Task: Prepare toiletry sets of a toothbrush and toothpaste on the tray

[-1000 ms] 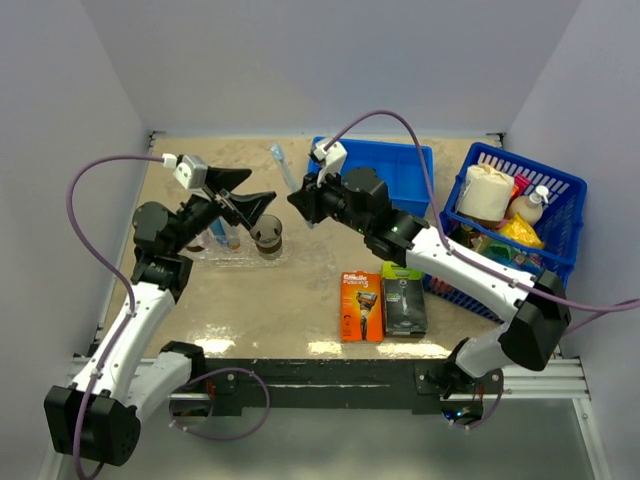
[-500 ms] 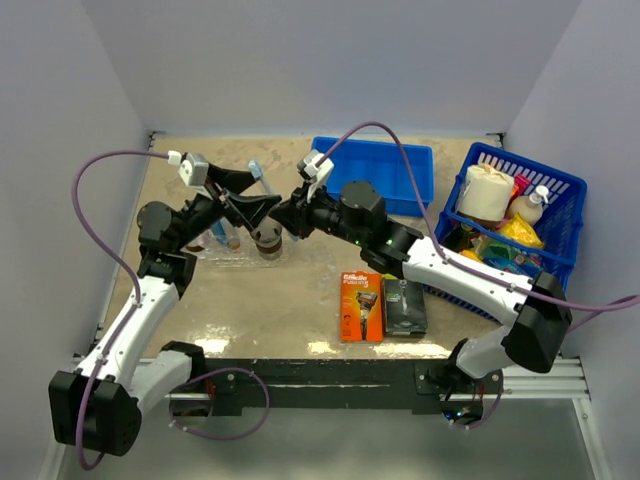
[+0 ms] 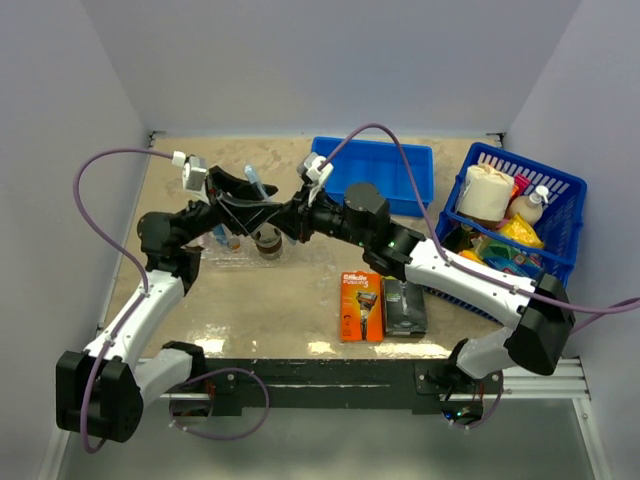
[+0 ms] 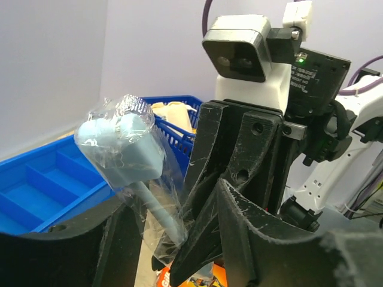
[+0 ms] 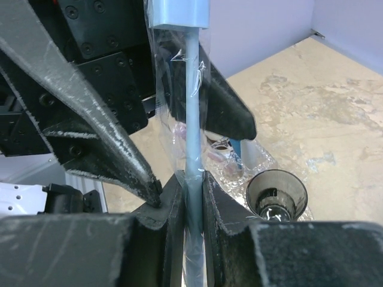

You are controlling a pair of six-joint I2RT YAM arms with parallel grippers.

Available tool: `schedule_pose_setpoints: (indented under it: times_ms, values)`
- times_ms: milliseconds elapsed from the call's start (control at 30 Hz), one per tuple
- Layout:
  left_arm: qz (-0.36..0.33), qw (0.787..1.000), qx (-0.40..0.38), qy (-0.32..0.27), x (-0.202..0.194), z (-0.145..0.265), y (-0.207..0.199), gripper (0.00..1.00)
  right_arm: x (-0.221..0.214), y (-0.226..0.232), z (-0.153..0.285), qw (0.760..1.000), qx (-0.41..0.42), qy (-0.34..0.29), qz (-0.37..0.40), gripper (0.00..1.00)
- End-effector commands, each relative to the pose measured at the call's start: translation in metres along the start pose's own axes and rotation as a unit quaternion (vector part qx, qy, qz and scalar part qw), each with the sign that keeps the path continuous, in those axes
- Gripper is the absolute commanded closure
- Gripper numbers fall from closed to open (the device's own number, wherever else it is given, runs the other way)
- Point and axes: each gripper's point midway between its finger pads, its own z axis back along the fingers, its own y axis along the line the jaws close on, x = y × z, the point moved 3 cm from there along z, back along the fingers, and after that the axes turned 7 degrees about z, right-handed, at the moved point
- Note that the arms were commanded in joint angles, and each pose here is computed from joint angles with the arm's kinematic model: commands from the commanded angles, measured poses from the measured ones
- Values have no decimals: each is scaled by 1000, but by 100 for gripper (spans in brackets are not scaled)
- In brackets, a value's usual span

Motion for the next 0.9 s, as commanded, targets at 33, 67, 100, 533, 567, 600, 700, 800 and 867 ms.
schedule_pose_setpoints:
  times_ms: [33,67,100,533,567,600,700,800,867]
  values:
    - [-24,999,-42,-5,6,0,-17,56,31,14,10,998,29,-48,14,100]
    - [-25,999,-42,-5,5,0,-16,59,31,13,9,998,29,-48,15,99]
    - [-24,999,-43,-4,6,0,-17,62,30,14,10,998,29,-48,14,100]
    - [-18,999,-35,4,2,-1,-11,97,28,7,9,999,6,-42,10,92]
    - [-22,999,-33,5,2,-1,-10,100,28,7,9,999,4,-41,9,87]
    - [-23,999,-31,6,2,-1,-9,100,29,6,10,999,-2,-41,8,82]
    - [-29,999,-19,11,3,-2,-5,100,35,6,16,999,-8,-47,6,60]
    - [-46,999,18,21,4,-3,8,100,46,3,28,998,-31,-53,7,41]
    - [-62,995,69,32,4,-1,23,100,56,1,41,997,-44,-56,12,31]
